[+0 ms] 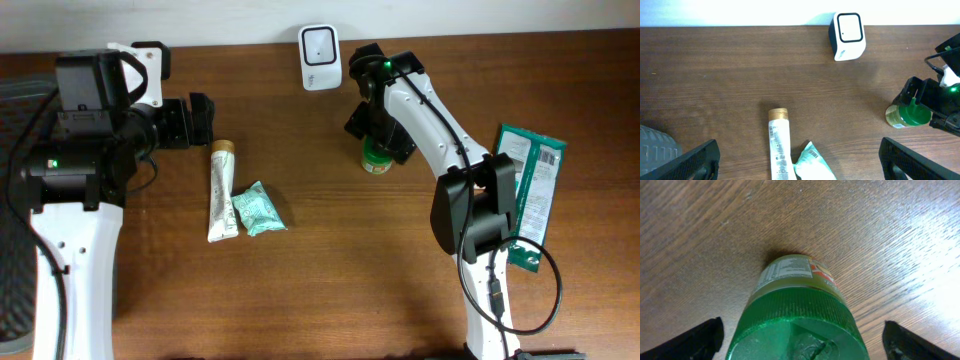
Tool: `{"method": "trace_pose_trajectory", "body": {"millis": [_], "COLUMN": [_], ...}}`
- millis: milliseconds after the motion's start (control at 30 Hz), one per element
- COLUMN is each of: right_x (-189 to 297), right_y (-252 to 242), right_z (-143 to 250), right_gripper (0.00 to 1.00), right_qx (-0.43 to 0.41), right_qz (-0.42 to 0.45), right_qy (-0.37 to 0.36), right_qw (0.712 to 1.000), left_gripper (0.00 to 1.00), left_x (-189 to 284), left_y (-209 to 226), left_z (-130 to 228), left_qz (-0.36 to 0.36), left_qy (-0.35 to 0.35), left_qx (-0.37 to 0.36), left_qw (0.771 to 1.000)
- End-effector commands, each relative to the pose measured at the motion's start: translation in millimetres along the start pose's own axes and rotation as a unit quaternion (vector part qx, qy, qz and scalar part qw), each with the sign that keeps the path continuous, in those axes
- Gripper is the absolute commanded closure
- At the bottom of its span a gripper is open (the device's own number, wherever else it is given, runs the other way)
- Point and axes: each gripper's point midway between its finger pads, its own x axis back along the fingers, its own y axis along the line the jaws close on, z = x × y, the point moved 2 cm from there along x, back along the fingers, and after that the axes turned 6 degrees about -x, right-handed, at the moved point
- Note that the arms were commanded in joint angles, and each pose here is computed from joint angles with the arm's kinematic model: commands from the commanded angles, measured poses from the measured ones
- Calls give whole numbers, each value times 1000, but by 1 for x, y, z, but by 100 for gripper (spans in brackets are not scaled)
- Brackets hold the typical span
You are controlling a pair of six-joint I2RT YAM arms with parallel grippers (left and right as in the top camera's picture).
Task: Scan the item barcode
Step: 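Lift the green-capped jar and move it toward the scanner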
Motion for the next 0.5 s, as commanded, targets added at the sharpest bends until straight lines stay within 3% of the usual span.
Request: {"method": "trace_pose_trajectory", "body": {"millis": [0,100,200,267,333,467], "right_x": [4,19,47,53,52,37], "right_y": [1,4,7,7,5,-3], "right_z": [-6,-14,-20,-19,-10,-1], "right_gripper": [2,2,2,2,2,2], "right_qx": [109,224,403,480,537,574], "right_qz": [0,-11,-21,-19,-27,-25], "right_qy": [-15,-25,-42,-42,-21,11], "right_qw": [994,974,914,876,843,819], "left_gripper": [1,1,1,1,1,1], "left_x": [7,7,7,7,7,7], "left_y": [2,2,2,2,2,2], "left_z": [-5,-5,-5,-5,-5,-5], "left_qz": [-5,-5,-5,-5,-5,-5], "left_qy": [-12,-12,-12,-12,-12,-12], "left_qx": [-6,-6,-6,-6,-6,-6], "left_qw": [1000,1000,1000,1000,1000,1000]}}
